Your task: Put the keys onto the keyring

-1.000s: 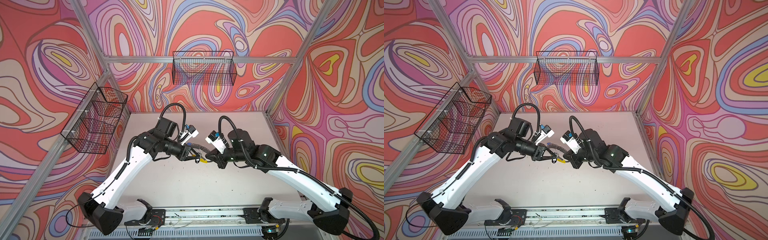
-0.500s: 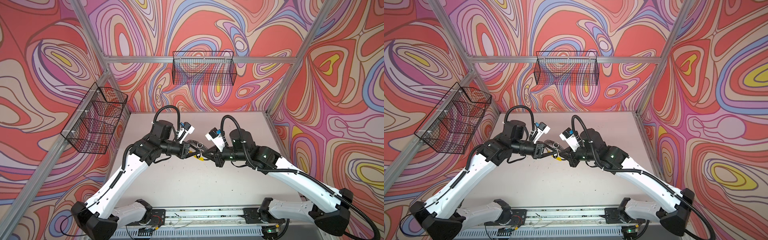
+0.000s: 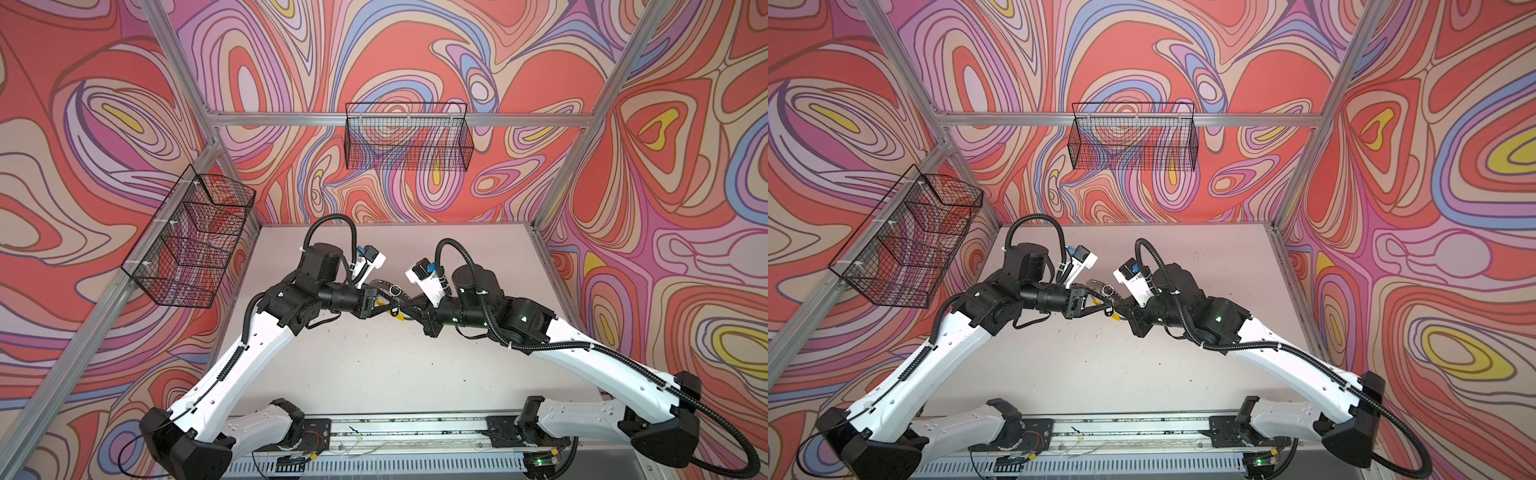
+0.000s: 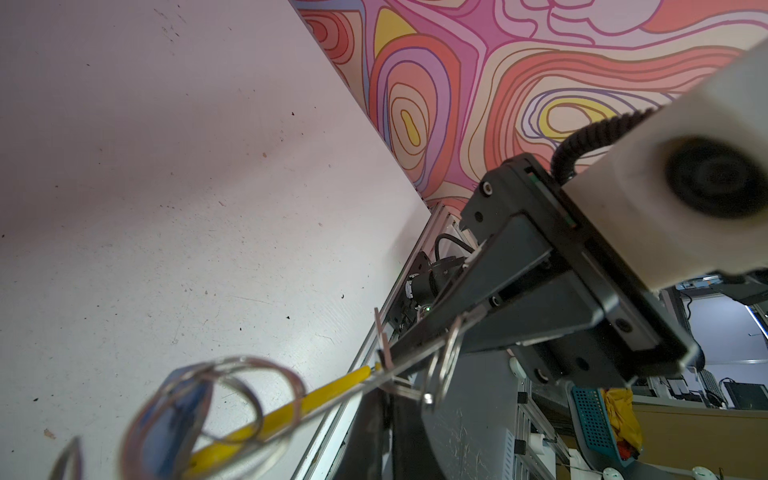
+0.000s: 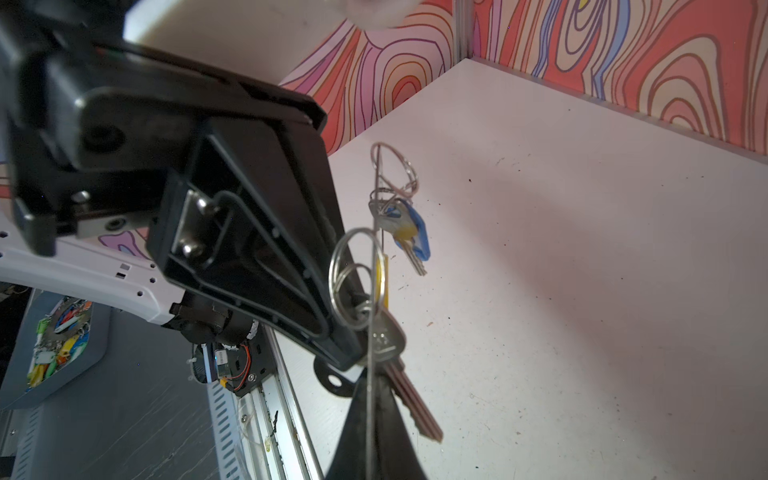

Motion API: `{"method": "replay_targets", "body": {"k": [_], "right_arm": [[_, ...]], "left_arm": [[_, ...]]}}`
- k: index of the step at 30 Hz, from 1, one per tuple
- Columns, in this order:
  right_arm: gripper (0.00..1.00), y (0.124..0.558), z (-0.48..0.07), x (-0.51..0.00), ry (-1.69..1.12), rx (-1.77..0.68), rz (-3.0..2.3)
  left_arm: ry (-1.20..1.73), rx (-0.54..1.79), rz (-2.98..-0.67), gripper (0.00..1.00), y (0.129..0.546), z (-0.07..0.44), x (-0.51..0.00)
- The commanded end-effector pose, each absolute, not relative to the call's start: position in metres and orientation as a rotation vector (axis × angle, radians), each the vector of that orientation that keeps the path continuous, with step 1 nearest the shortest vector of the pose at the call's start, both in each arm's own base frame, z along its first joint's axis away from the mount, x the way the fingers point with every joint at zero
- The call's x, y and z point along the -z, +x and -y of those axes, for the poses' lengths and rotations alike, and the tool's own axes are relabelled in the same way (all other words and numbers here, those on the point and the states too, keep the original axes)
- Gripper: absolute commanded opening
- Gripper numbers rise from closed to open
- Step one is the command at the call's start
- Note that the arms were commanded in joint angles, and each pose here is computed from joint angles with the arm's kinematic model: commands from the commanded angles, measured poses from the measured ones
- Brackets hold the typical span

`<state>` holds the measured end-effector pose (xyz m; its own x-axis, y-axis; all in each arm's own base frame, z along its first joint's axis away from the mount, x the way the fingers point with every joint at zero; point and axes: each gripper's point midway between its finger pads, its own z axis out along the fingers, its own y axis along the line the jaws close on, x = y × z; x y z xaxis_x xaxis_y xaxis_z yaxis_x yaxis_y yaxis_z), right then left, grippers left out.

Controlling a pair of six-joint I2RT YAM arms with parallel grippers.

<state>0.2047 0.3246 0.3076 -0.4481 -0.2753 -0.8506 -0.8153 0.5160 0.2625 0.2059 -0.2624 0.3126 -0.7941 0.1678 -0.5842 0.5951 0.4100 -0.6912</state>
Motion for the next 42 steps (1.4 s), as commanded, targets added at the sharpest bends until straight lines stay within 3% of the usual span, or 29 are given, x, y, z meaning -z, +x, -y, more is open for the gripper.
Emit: {"method": "replay_targets", "body": {"k": [1,6,11,16,25,42], "right_arm": [[0.0,0.212,-0.35,-0.318,-0.91,-0.857,-1.856],[0.0,0.214,-0.348,-0.324,-0.901,-0.848,-1.822],[0.0,0.212,-0.34,-0.332,-0.898,-0.826,-1.796],[0.0,0.214,-0.334,-0.331,-0.897,-0.779,-1.793],[0.0,0.215,-0.338,-0.335,-0.902,-0.788,-1.768],[0.0,0.215,-0.346,-0.329,-0.932,-0.797,-1.768]], "left_arm": [[0.891,1.586,-2.129,0.0,0.163,0.285,-0.333],[0.891,1.517,-2.142,0.0,0.159,0.277,-0.33],[0.806,1.394,-2.158,0.47,0.168,0.258,-0.33],[0.677,1.314,-2.11,0.62,0.181,0.232,-0.346],[0.471,1.284,-2.034,0.53,0.211,0.226,-0.378],[0.384,1.343,-2.032,0.34,0.23,0.234,-0.389]]}}
